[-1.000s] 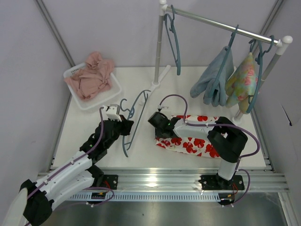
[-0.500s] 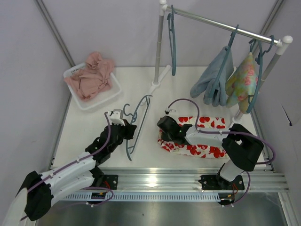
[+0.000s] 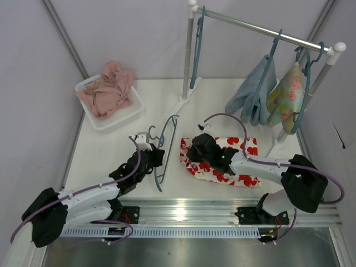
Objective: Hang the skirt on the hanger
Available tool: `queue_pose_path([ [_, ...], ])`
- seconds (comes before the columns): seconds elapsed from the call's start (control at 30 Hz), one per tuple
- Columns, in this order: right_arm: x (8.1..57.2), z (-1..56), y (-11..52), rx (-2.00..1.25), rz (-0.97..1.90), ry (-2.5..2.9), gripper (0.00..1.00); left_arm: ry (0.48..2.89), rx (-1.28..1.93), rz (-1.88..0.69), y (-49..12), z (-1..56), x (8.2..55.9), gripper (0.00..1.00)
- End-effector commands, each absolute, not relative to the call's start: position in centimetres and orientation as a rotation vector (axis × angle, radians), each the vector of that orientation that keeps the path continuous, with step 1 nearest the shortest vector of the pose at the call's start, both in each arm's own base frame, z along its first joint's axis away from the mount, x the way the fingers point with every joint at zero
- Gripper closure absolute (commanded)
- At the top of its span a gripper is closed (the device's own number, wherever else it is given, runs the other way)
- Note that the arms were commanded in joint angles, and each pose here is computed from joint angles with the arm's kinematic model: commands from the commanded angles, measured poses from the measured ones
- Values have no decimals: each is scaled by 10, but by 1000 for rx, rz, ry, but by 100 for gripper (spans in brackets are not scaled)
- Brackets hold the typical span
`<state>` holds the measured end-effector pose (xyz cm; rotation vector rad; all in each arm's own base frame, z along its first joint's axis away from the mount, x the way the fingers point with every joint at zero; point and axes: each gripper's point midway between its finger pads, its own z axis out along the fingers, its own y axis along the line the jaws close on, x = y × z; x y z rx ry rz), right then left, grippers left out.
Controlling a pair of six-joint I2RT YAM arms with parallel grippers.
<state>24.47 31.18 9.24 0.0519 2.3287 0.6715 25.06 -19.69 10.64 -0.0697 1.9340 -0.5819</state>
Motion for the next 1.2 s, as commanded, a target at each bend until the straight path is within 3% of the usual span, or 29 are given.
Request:
queue_pose_path([
  [0.0,251,129,322,70,782,2216,100,1873,-178,-599,-197,116,261,99],
  [0.73,247,171,337,13,938,2108,100,1943,-279,-627,-202,77,255,100],
  [1.17,258,147,369,-44,970,2129,100,1938,-319,-697,-208,78,246,100],
])
